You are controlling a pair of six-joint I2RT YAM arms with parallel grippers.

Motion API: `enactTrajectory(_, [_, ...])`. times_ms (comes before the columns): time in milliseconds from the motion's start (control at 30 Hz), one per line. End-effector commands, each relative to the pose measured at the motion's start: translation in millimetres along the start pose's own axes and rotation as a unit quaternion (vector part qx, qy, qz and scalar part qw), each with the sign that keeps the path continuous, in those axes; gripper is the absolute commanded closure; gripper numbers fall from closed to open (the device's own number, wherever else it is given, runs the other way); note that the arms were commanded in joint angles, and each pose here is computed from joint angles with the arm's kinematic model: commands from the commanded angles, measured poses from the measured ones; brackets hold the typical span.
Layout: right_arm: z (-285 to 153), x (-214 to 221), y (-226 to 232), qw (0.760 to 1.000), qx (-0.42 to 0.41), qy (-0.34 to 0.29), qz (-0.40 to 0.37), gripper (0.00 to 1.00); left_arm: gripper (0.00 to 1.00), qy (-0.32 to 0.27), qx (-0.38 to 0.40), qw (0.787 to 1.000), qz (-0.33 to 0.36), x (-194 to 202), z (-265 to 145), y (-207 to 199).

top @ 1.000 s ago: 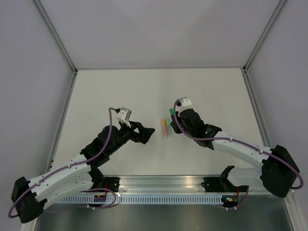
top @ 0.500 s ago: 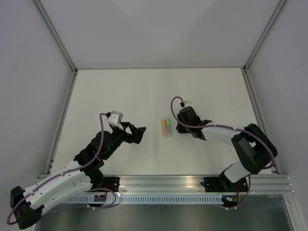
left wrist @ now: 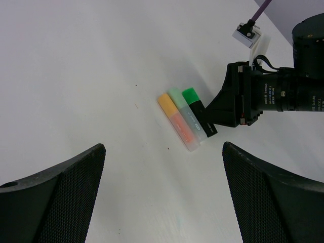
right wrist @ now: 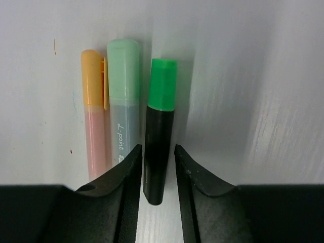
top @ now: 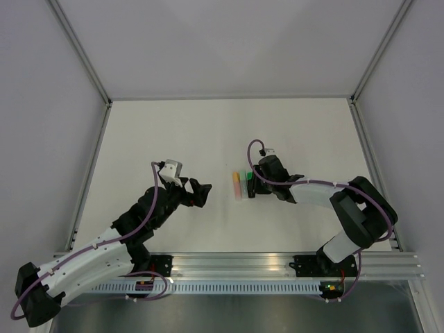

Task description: Insert the pens into the pen caps

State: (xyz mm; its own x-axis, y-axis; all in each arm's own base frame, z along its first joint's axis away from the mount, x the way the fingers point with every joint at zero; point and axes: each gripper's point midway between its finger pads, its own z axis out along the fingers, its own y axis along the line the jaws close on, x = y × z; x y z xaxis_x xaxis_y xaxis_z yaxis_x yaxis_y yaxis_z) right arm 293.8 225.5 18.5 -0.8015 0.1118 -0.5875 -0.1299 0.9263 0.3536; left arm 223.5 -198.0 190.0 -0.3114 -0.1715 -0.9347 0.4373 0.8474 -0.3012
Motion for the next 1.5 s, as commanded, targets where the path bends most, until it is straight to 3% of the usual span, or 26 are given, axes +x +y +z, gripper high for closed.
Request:
enactTrajectory(0, [-4.4,-1.5,3.6,1.000,-0.009,-0.008,0.020,0.61,0.00,-0.013,-0.012,1.000,0.015,-8.3,-0.6,4.5])
enactTrajectory(300, [-23.9,-24.8,7.1,0.999,0.000,-0.036,0.002,0.55,0.00,-0.011,-0.011,1.000,0.023,-7.6,0.4,4.2])
enactTrajectory(400, [-46.6,-53.4,15.7,0.998,0.003,-0.069,-0.009,0.44,0.00,-0.006,-0.008,1.000,0.029,-6.2,1.9,3.4])
enactTrajectory(533, [-81.9,-80.8,24.1,0.992,-0.012,-0.121,-0.015,0.02,0.00,-0.009,0.006,0.999,0.032,-7.6,2.4,-1.8])
enactTrajectory(733, [-120.9,-91.8,27.3,0.985,-0.034,-0.165,-0.016,0.02,0.00,-0.014,0.015,0.999,0.036,-8.3,1.5,-4.0])
enactTrajectory(933, [-171.5,-101.0,22.7,0.956,-0.084,-0.280,0.006,0.02,0.00,-0.032,0.019,0.999,0.033,-11.4,-2.2,-3.0])
enactTrajectory(1067, [-182.9,-105.6,4.0,0.949,-0.047,-0.310,0.023,0.02,0.00,-0.042,0.017,0.998,0.032,-17.2,-6.4,-1.6])
enactTrajectory(1467, [-173.2,-98.1,14.8,0.954,-0.074,-0.289,-0.002,0.02,0.00,-0.084,0.012,0.996,0.017,-29.7,-21.8,6.1])
